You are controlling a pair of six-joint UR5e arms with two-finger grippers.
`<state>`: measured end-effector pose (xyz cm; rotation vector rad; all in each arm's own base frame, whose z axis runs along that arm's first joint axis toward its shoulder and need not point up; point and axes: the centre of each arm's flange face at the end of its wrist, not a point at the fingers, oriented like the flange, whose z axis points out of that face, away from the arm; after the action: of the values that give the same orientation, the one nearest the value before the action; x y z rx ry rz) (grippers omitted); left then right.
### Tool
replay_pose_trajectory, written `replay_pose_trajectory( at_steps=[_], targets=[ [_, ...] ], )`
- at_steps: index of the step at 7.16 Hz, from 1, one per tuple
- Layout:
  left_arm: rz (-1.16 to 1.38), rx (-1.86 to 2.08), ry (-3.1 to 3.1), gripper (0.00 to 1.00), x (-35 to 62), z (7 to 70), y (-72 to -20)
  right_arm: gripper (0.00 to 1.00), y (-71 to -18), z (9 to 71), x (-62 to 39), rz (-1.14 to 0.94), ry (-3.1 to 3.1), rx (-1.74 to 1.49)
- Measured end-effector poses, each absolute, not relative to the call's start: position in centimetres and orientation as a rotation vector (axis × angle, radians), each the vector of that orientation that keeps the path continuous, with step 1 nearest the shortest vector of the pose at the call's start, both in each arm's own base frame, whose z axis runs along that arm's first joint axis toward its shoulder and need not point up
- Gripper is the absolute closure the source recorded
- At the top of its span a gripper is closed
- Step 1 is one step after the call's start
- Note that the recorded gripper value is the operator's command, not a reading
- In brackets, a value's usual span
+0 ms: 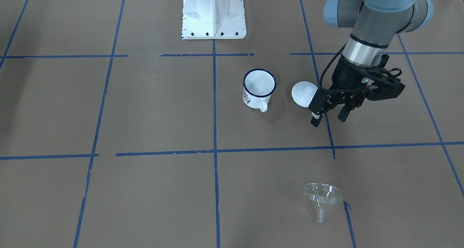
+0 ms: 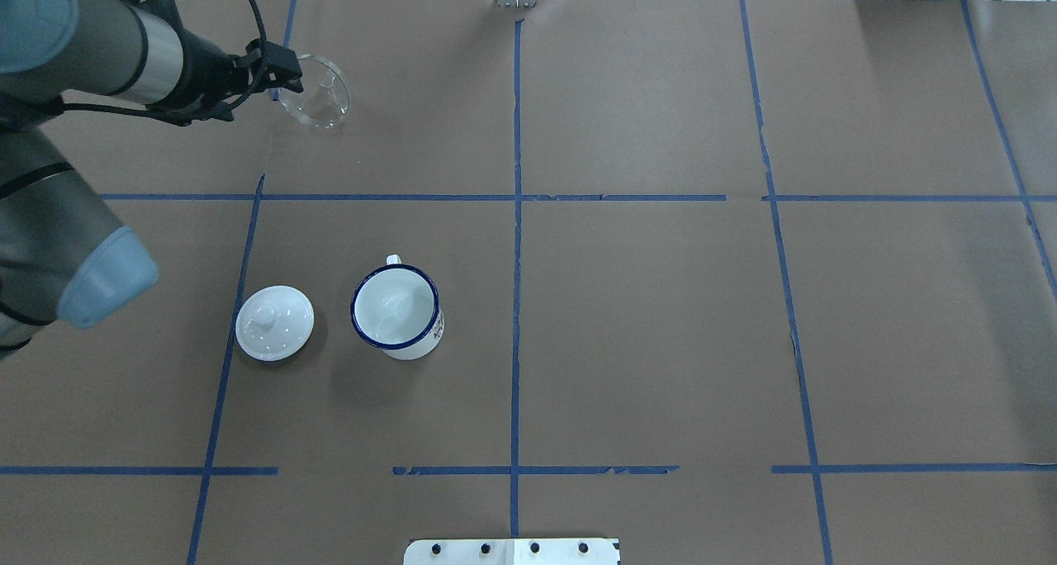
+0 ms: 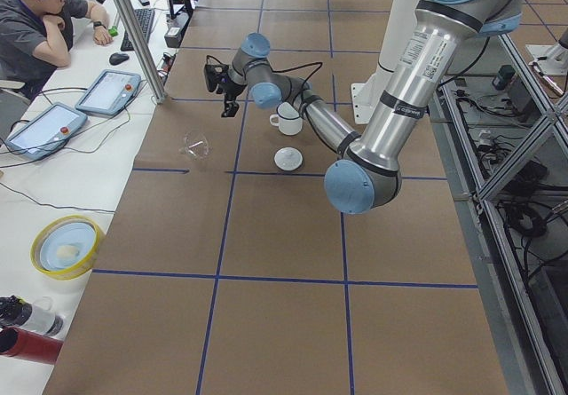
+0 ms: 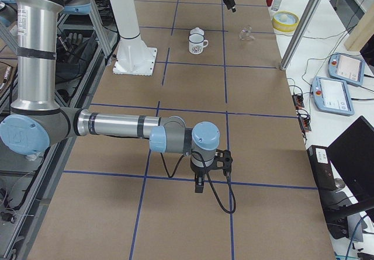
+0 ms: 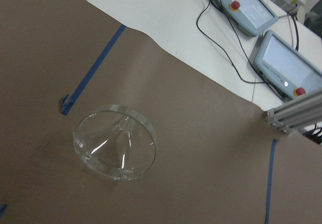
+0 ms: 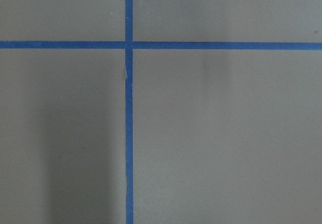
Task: Remove funnel from cup
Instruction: 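Open the left gripper to release the glass funnel, then move the left gripper over the white funnel beside the mug, then lower the left gripper and grasp the white funnel's stem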
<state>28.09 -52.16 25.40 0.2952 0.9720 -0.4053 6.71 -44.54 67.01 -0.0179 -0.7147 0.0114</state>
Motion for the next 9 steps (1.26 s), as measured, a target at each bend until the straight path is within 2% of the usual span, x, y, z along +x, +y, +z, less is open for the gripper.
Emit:
replay_pose_trajectory(
  at_steps=[2, 5, 9],
  targets=[
    [-0.248, 0.213, 0.919, 0.00, 25.0, 26.5, -46.8, 0.00, -44.5, 67.0, 6.7, 0.011, -0.715, -0.018],
    [-0.064, 0.058, 0.860, 0.00, 29.5, 32.5, -40.7, 0.00, -44.5, 67.0, 6.7, 0.011, -0.715, -0.018],
    [-0.064, -0.004, 0.877, 0.02, 38.0, 39.6, -39.3, 0.00, -44.5, 67.0, 6.7, 0.011, -0.715, -0.018]
  ],
)
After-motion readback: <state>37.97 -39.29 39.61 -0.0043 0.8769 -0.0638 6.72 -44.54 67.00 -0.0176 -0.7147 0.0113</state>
